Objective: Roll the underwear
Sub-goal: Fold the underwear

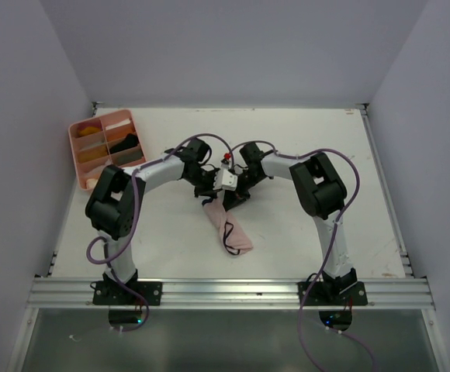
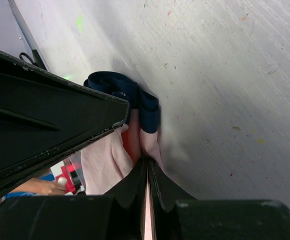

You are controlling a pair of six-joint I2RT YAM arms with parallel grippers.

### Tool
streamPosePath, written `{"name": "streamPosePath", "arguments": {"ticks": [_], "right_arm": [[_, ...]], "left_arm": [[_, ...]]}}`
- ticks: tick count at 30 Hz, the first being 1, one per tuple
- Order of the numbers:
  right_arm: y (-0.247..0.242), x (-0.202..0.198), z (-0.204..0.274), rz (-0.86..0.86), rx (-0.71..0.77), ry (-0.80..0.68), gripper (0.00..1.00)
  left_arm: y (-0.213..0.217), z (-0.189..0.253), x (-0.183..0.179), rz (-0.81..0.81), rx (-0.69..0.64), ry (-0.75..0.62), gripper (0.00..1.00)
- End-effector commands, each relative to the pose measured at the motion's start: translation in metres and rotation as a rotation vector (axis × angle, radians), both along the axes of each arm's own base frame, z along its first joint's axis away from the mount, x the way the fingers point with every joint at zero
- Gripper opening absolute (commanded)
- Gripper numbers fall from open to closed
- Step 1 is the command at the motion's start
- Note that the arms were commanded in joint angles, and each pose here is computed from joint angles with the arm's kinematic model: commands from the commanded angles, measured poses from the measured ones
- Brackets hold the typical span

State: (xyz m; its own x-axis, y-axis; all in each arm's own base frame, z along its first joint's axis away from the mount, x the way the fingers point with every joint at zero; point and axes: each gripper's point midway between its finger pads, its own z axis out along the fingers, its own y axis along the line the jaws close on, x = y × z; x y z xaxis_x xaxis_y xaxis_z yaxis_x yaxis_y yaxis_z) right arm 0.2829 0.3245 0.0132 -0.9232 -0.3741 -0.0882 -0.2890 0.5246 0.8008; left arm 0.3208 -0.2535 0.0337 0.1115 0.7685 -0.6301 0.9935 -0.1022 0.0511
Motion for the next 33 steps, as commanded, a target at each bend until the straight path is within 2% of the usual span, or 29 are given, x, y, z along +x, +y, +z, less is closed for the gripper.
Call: {"name": "streamPosePath", "arguments": {"ticks": [1, 8, 16, 22, 28, 33], "right_arm": [[0.001, -0.003, -0.006, 0.015, -0.004, -0.009, 0.09], [-0.004, 0.003, 0.008, 0.023, -0.008, -0.035, 0.1], [-0.038, 0.025, 0.069, -0.09, 0.042, -0.084, 0.13], [-0.035, 0.007, 0.104, -0.209, 0.206, 0.037, 0.15], [-0.001, -0.017, 0.095, -0.376, 0.314, 0.254, 0.2], [0.018, -0.022, 0.081, -0.364, 0.316, 0.277, 0.24]], "left_arm": [[-0.01, 0.011, 0.012, -0.01, -0.038, -0.052, 0.0], [-0.004, -0.03, -0.003, -0.013, 0.052, 0.023, 0.0], [0.007, -0.054, -0.009, -0.001, 0.118, 0.06, 0.0], [0.008, -0.054, -0.009, 0.007, 0.117, 0.061, 0.0], [0.01, -0.055, -0.009, 0.019, 0.123, 0.058, 0.0], [0.01, -0.055, -0.01, 0.033, 0.118, 0.061, 0.0]]}}
